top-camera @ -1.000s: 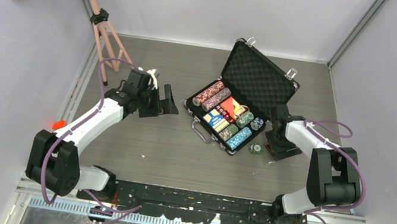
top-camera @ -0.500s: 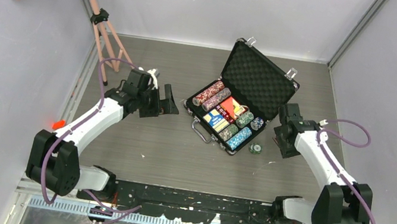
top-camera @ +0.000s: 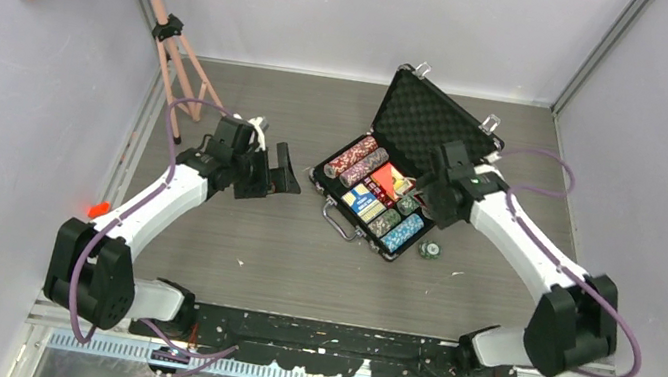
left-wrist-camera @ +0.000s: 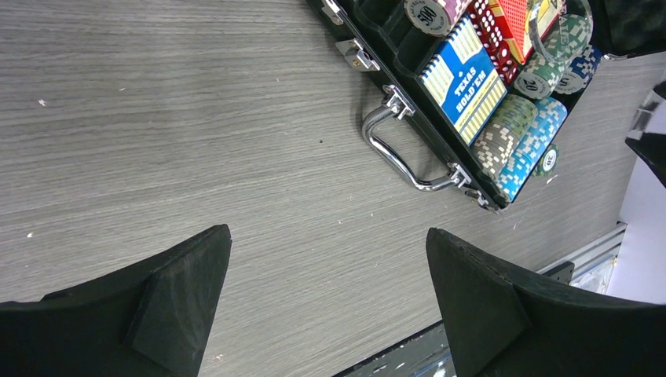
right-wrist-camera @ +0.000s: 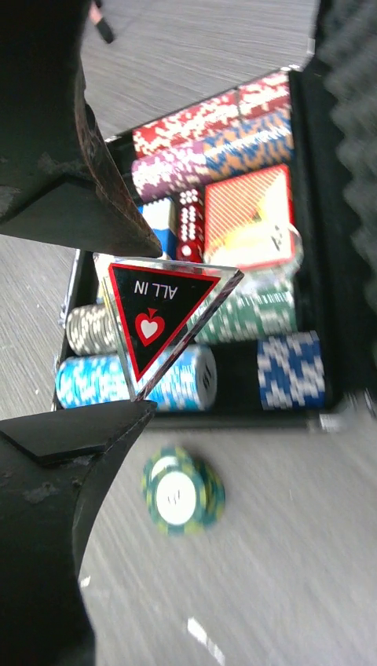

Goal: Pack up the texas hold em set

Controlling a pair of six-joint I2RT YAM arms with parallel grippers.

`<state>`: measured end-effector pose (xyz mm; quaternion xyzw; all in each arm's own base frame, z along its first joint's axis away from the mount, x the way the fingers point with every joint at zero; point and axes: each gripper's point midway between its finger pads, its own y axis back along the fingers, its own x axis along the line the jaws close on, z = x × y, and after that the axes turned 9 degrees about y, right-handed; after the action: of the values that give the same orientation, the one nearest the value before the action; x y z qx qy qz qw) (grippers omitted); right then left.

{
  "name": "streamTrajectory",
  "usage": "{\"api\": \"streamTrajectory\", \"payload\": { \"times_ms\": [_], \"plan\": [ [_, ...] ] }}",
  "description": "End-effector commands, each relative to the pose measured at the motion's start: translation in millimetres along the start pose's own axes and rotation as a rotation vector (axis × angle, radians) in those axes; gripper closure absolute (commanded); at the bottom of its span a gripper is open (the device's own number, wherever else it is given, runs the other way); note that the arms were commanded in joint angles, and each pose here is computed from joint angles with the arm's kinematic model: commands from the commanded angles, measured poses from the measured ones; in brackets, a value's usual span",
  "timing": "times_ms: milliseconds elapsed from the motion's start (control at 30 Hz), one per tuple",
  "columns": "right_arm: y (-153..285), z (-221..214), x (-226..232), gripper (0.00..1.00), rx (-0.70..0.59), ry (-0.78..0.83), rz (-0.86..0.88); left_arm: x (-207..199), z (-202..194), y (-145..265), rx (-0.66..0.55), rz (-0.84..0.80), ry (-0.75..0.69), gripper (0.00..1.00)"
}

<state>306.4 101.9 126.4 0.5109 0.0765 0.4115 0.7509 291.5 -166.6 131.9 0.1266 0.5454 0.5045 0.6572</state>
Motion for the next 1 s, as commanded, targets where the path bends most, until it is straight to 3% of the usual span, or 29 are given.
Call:
{"api": "streamTrajectory", "payload": {
  "times_ms": [0,267,467,533,767,967],
  "plan": [
    [-1,-7,62,0.37,-0.018,0.055,0.111,-10,15,6,-0.042,-0.021,-0.014,0.02],
    [-44,-30,115,0.36,0.043,0.156,0.122,-9,37,-3,-0.098,-0.008,-0.008,0.02],
    [-55,-48,124,0.04,0.115,0.226,0.131,-8,60,-11,-0.183,0.012,-0.031,0.02],
    [-48,-47,128,0.01,0.116,0.247,0.16,-13,65,-18,-0.18,-0.006,-0.03,0.02],
    [-4,-15,123,0.02,0.014,0.381,0.231,-36,75,-58,-0.107,-0.104,-0.036,0.01],
    [39,8,85,0.09,-0.076,0.431,0.328,-51,79,-100,-0.008,-0.194,-0.032,0.23]
  ]
}}
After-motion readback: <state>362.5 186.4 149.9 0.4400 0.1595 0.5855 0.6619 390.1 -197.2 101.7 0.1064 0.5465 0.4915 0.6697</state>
